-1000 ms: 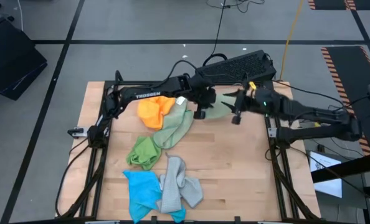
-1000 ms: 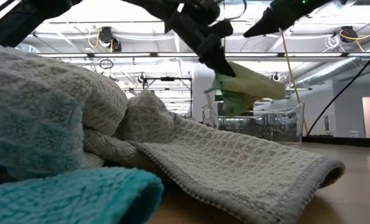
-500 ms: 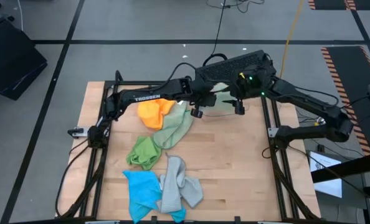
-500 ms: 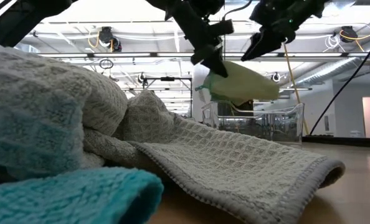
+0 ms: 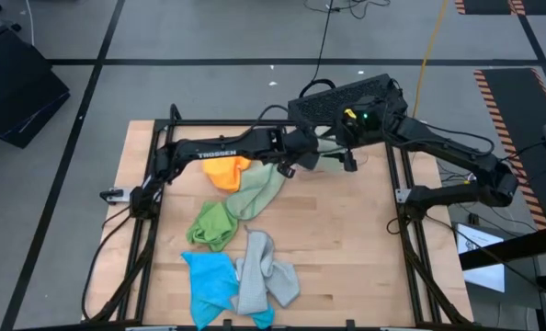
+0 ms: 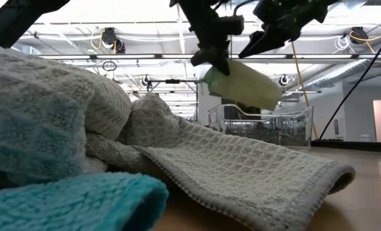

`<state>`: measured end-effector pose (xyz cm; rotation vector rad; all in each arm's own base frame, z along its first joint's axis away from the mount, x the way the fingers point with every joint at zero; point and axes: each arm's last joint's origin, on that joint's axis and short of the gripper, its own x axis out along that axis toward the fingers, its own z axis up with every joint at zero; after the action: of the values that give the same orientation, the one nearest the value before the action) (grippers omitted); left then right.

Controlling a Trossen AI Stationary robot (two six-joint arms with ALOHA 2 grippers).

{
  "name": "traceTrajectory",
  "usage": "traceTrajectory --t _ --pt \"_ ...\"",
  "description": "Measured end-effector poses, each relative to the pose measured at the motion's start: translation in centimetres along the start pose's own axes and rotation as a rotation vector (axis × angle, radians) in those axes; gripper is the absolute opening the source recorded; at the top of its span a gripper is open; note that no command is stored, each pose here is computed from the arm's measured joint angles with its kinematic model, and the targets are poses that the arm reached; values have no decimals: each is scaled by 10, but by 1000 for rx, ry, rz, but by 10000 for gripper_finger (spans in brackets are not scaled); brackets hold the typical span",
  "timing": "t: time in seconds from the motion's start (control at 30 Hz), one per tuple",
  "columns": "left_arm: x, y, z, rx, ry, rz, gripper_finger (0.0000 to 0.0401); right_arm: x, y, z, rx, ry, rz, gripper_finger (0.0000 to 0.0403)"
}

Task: Fold microfiber towels
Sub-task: Put the folded light green microfiber towel into the transparent bin

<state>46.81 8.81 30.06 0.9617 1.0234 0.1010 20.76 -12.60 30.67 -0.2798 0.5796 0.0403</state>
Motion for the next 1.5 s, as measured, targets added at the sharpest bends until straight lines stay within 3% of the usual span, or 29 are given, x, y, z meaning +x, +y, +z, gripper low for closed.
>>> traceTrajectory --t 0.2,0.57,0.87,1.1,1.23,1.37,1.5 --pt "-3 1 2 -56 -9 7 22 6 7 1 75 8 26 271" --pt "-1 3 -3 -114 -7 -4 22 27 14 -26 127 64 -102 273" --pt "-1 2 -1 -120 -25 -18 22 31 13 -34 124 126 -111 264" --pt "-1 2 -2 -138 -24 -21 22 46 11 -47 149 224 -93 190" --pt "2 5 -9 -147 -52 -76 22 42 9 -49 105 294 -169 115" --pt "9 12 -22 -170 -169 -184 22 31 3 -46 88 307 -228 27" --pt "16 25 -36 -234 -262 -231 27 24 2 -51 89 345 -225 21"
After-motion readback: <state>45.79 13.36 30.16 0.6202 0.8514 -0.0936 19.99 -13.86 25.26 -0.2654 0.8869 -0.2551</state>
